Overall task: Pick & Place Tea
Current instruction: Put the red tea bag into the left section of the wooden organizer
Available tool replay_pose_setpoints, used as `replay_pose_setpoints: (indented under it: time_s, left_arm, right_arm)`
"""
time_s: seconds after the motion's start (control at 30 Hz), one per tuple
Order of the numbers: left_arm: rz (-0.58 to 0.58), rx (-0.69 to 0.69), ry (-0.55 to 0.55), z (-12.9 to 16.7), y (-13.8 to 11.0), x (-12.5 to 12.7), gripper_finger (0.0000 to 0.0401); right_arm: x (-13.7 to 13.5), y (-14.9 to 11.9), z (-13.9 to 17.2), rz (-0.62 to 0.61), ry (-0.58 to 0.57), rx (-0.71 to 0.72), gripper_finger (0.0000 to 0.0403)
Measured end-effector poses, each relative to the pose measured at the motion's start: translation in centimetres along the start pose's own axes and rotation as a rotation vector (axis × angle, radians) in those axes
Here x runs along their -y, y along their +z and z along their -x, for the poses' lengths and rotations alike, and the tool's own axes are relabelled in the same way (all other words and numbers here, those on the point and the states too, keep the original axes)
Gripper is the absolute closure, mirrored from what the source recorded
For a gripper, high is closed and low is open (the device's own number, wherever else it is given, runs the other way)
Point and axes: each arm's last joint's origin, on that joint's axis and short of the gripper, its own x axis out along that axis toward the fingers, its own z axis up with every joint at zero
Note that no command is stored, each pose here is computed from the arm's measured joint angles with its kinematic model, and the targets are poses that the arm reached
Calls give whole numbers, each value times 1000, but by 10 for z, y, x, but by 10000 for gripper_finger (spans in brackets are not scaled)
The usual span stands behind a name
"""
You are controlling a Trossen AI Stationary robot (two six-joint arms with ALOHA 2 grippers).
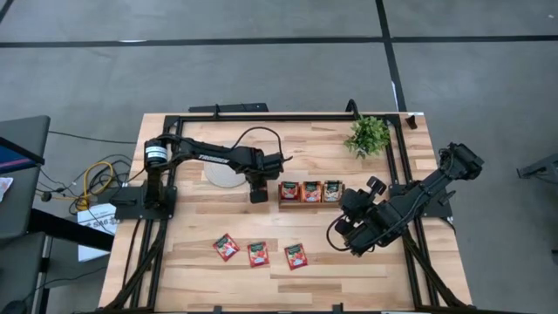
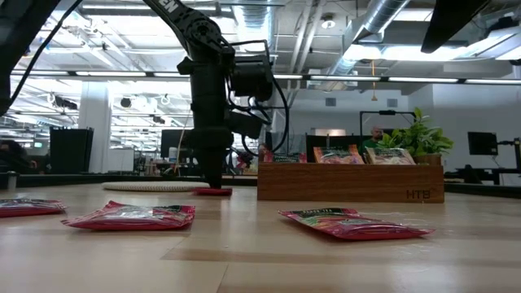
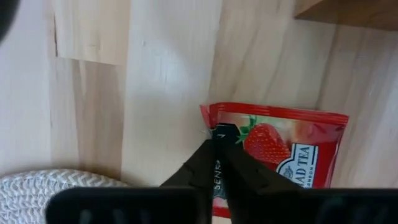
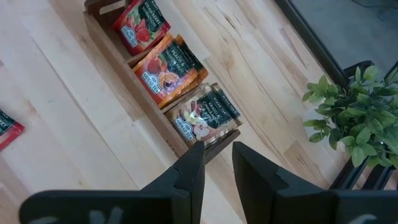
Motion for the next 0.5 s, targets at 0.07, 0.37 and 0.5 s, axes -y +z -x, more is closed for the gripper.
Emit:
replay_pose_setpoints:
  time_s: [0.07,0.37,0.5]
  left_arm:
    - [0,-1,0,0,0,0,395]
    - [7,46,28,23,-2,-2,401]
    - [12,63,38,43,-6,-3,401]
  right_arm:
    - [0,0,0,0,0,0,327]
    - [0,0,0,1,0,0,327]
    - [0,0,0,1,0,0,327]
